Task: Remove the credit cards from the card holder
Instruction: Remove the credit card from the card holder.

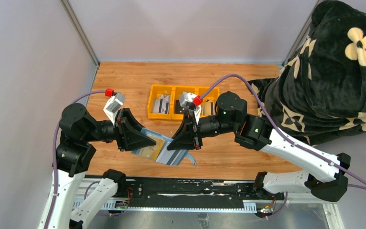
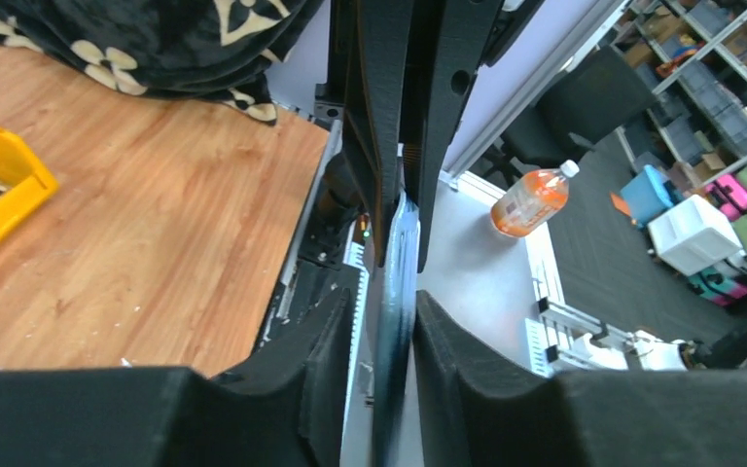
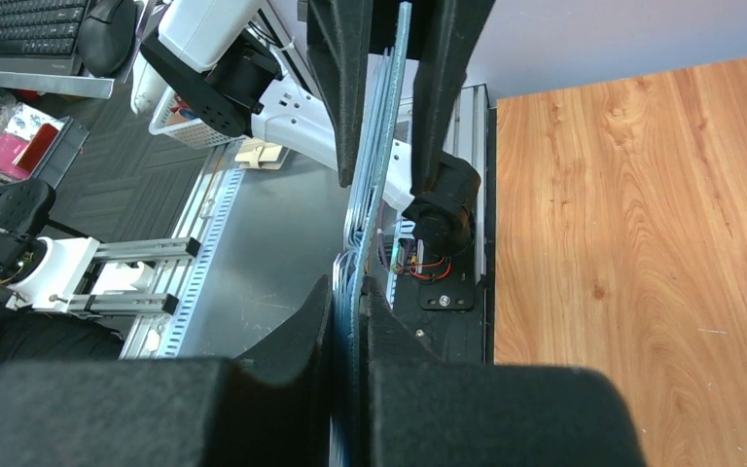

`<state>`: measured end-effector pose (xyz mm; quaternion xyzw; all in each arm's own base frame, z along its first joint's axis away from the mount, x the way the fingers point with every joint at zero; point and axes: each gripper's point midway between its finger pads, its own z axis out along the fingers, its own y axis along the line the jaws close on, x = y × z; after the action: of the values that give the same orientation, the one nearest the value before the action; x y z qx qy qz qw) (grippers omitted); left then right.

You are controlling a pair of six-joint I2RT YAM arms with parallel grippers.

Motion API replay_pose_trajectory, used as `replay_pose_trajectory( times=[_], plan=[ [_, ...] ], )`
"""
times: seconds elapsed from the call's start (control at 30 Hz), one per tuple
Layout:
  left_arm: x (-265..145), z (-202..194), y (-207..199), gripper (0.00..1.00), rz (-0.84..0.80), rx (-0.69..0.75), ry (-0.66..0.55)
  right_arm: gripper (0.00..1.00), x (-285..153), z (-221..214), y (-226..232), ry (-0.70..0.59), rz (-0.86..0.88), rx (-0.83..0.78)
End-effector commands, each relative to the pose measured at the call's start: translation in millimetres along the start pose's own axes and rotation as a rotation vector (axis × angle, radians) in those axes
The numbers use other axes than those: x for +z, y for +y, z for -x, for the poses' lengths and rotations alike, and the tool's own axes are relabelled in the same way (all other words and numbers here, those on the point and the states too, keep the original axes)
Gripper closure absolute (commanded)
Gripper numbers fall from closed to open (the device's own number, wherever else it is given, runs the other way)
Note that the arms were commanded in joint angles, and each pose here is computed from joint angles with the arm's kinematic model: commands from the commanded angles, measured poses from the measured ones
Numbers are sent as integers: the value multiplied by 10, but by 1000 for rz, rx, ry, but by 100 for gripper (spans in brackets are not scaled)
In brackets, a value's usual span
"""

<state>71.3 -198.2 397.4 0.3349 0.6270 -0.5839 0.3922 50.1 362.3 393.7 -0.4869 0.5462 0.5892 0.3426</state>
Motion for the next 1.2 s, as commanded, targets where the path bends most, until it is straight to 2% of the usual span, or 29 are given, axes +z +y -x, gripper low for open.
replay_pose_trajectory(
  times=[0.0, 0.13, 0.2, 0.23, 0.3, 0.37, 0.43, 0.5, 0.6, 0.7, 0.77, 0.9, 1.17],
  plan=[
    [-2, -46, -72, 69, -48, -20, 20, 100, -26, 104, 115, -43, 50, -43],
    [-24, -131, -120, 78, -77, -27, 52, 100, -43, 151, 88, -68, 37, -60],
    [-31, -153, -148, 85, -96, -33, 65, 98, -50, 166, 58, -78, 28, -66],
    [-28, -147, -137, 89, -93, -35, 65, 83, -51, 167, 15, -80, 13, -62],
    [-23, -123, -114, 94, -76, -24, 60, 64, -82, 178, -126, -89, -44, -41],
    [-13, -96, -42, 97, -35, -18, 50, 52, -159, 235, -285, -117, -122, -10],
    [-13, -51, 73, 100, 42, 2, 36, 47, -303, 365, -385, -176, -211, -2],
    [-30, -18, 229, 100, 140, 14, 27, 44, -472, 529, -453, -259, -314, -14],
    [-75, 55, 401, 100, 257, 51, 0, 45, -624, 645, -413, -344, -358, 12],
    [-147, 120, 584, 100, 381, 73, -39, 47, -568, 707, -262, -401, -260, 53],
    [-158, 136, 608, 100, 399, 79, -52, 47, -404, 617, -181, -381, -161, 95],
    [-158, 133, 601, 100, 398, 69, -57, 46, 6, 334, -134, -258, -50, 153],
    [-113, 106, 429, 100, 313, 37, -45, 43, 275, 58, -312, -176, -54, 195]
  ],
)
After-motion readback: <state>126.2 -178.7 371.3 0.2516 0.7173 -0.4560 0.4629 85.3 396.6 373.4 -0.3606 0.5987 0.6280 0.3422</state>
